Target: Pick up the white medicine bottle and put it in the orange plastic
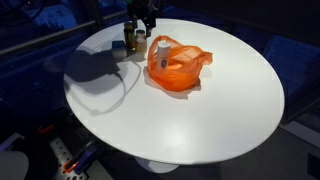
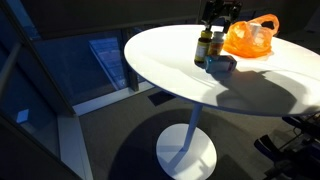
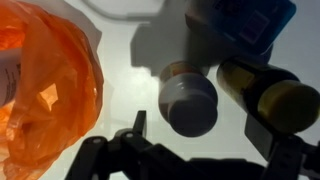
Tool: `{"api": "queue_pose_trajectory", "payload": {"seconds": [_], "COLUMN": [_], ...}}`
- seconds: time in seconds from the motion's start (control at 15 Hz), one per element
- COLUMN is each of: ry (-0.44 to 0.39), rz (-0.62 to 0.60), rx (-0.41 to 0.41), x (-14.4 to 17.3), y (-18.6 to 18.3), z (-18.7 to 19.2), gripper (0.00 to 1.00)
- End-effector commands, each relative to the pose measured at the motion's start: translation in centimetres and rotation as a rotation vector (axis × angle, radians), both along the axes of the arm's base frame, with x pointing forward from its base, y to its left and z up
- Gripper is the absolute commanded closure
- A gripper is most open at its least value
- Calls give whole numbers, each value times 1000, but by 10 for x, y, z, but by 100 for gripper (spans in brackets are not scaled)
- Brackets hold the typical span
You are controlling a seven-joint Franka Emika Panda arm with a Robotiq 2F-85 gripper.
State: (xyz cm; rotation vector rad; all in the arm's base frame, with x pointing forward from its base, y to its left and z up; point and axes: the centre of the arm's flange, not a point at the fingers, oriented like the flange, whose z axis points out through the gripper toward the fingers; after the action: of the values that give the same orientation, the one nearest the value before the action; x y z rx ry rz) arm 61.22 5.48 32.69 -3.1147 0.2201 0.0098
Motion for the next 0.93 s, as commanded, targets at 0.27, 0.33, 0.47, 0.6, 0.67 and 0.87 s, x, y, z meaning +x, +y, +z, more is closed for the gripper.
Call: {"api": "queue_pose_trajectory", "payload": {"seconds": [0.27,0.33,0.47,0.6,0.67,0.87], "ry": [40,39,31,11,-2,-46], "rz": [14,13,9,1,-5,-30], "rx": [5,2,0,-1,-1,6], "x": [3,2,2,2,3,2], "y": [2,1,-1,-6,-9,-24], "z": [8,10,16,27,35,66], "gripper": [44,53,68,81,81,81]}}
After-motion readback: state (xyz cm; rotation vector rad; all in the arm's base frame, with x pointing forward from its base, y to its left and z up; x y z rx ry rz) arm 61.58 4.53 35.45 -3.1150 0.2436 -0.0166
